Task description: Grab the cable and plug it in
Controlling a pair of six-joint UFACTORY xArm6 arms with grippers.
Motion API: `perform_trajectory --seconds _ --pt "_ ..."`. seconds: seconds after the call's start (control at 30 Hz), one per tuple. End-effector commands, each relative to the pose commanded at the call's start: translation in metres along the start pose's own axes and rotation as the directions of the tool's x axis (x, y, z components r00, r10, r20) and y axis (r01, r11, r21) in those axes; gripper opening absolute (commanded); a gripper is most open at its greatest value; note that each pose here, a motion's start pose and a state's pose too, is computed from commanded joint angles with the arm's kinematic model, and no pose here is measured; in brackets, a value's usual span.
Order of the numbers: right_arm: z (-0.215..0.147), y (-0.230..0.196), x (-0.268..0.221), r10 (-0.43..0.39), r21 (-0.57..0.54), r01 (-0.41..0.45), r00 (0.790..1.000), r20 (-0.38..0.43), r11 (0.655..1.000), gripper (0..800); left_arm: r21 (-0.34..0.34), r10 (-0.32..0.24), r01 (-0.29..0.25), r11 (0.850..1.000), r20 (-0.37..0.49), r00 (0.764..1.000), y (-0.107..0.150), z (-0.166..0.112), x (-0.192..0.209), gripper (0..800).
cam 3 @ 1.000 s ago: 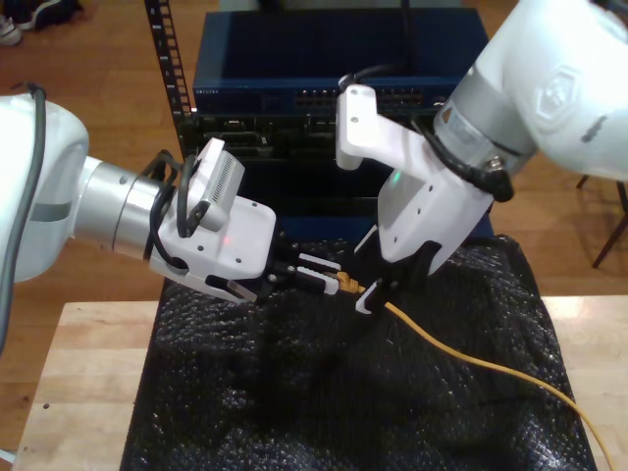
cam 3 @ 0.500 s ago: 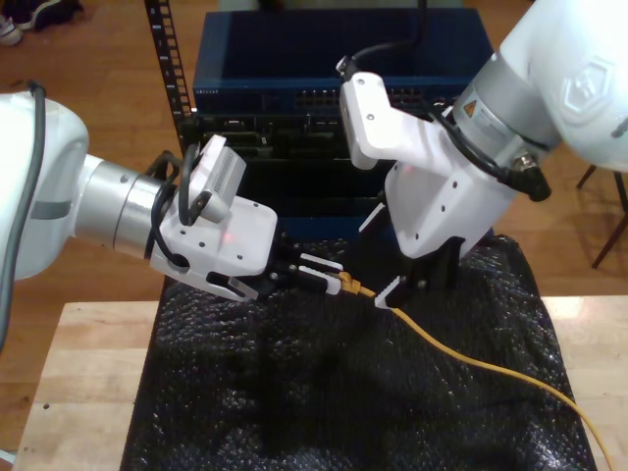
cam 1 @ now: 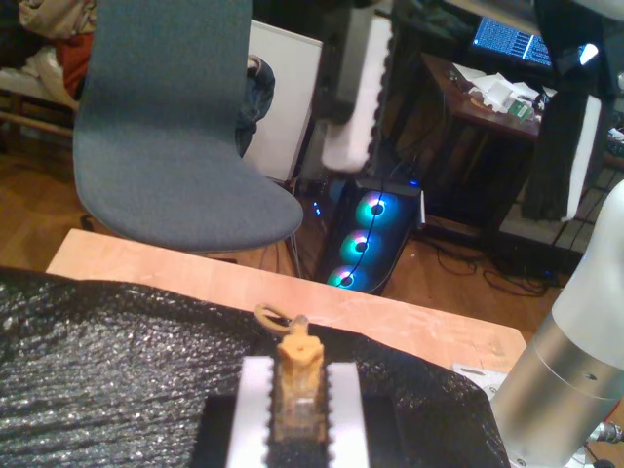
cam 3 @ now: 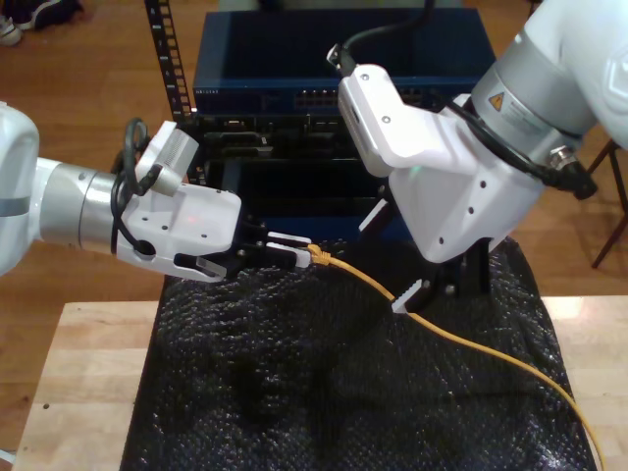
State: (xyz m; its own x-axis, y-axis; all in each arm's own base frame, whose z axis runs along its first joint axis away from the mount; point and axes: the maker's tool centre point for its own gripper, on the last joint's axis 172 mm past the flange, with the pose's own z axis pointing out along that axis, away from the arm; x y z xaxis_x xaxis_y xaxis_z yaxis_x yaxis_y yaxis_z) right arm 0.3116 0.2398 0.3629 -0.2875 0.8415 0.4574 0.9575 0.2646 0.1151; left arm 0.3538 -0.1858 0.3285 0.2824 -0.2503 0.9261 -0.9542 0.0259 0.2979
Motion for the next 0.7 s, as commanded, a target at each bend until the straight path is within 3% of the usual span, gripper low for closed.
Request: perform_trajectory --seconds 0.23,0.7 --pt "-0.007 0.003 -0.022 0.056 -0.017 -0.055 0.998 0.005 0.998 797 0.000 -0.003 0.003 1.000 -0.003 1.000 0.000 0.000 0.000 8" --pt "-0.022 0.012 -0.020 0.035 -0.087 -0.035 0.999 0.003 0.996 781 -0.051 -0.024 0.021 0.998 -0.062 0.998 0.013 0.002 0.011 8"
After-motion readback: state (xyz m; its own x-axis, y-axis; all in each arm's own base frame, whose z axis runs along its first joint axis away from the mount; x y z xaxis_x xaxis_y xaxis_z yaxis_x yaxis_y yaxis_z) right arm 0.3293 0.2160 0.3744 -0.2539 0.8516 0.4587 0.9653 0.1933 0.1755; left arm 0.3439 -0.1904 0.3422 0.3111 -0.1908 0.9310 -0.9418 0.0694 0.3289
